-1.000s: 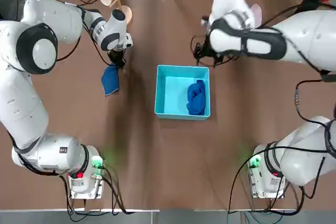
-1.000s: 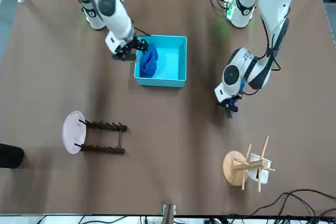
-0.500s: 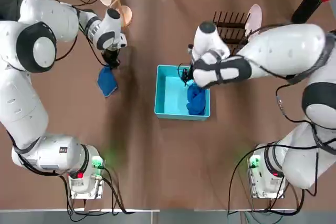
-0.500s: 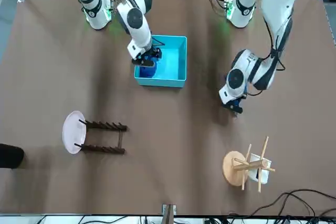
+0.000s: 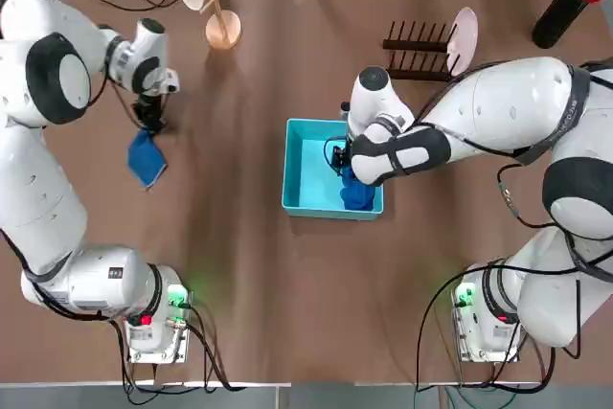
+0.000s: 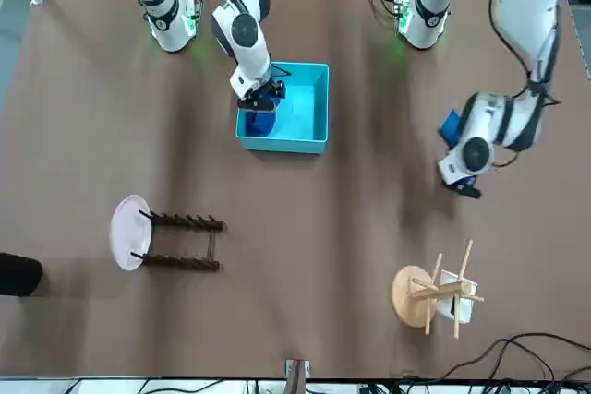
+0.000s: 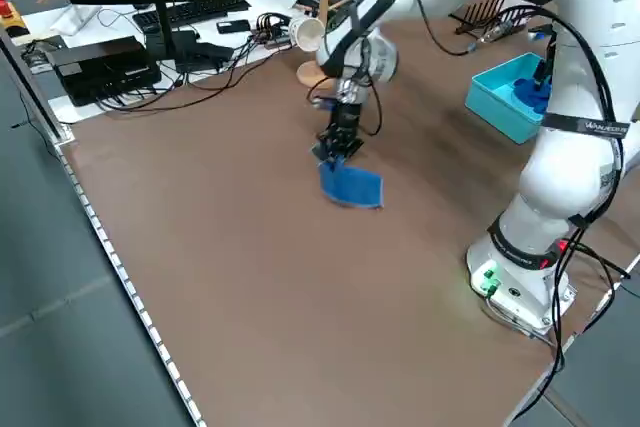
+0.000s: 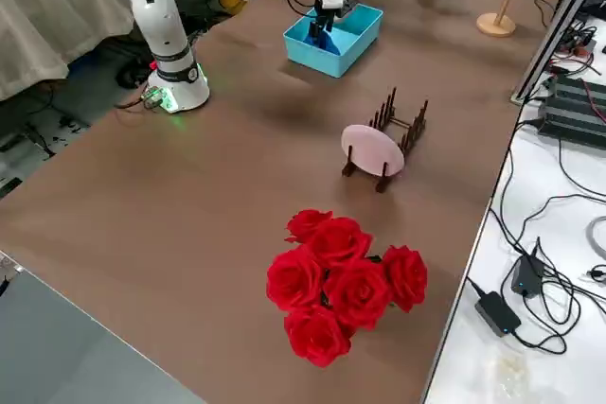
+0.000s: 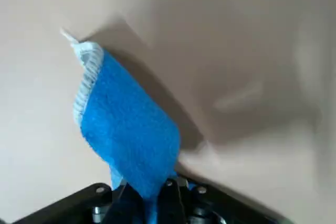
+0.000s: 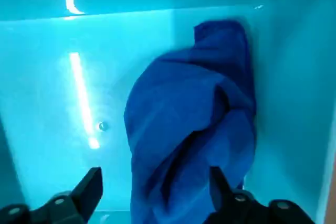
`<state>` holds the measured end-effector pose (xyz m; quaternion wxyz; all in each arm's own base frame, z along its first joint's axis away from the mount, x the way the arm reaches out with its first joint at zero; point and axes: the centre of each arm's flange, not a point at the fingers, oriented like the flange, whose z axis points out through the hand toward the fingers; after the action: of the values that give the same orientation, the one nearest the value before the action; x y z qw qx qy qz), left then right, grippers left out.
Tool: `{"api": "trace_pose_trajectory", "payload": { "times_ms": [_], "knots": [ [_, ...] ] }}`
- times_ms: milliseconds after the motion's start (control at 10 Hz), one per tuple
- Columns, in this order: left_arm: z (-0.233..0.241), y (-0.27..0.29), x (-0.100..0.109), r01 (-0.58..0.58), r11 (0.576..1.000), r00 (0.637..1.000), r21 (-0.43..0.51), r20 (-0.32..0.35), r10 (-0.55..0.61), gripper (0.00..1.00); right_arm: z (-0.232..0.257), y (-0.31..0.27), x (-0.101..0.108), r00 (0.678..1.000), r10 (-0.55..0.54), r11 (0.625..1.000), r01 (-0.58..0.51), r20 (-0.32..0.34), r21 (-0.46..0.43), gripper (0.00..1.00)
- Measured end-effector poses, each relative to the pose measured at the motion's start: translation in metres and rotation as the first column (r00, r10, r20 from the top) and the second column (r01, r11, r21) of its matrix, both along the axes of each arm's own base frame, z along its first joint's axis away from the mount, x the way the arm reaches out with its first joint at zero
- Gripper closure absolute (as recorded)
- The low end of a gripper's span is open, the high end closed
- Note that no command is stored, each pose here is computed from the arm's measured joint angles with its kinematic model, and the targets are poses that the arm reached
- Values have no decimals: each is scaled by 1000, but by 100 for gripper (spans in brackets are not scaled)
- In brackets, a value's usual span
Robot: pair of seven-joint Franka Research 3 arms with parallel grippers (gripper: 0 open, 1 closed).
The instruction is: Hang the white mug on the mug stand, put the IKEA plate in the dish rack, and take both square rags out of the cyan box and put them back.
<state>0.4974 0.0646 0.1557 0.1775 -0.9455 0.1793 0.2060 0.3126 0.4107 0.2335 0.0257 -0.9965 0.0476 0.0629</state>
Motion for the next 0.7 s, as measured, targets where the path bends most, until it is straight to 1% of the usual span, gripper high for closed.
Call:
{"api": "trace_pose_trajectory", "payload": {
  "times_ms": [100,200,300,400,500,600,700],
  "knots": [
    [2,34,-3,11,1000,1000,-11,-16,-11,95,0,1,-2,1000,0,1000,0,3,2,15],
    [5,58,-5,27,999,1000,-22,-15,-27,95,0,1,-2,1000,-14,1000,14,3,0,33],
    [8,68,-4,35,999,999,-29,1,-35,95,-1,0,-1,1000,-25,1000,25,2,-2,48],
    [8,62,-1,48,998,999,-36,14,-48,95,-1,-1,0,999,-33,999,33,2,-3,65],
    [7,42,4,69,997,997,-47,29,-67,95,0,-3,3,999,-43,999,43,0,-7,83],
    [5,11,9,82,995,996,-57,49,-79,95,3,-8,11,998,-59,998,58,-12,-20,97],
    [5,-26,14,81,995,994,-63,80,-76,95,17,-14,30,995,-87,996,85,-42,-41,97]
  ]
}}
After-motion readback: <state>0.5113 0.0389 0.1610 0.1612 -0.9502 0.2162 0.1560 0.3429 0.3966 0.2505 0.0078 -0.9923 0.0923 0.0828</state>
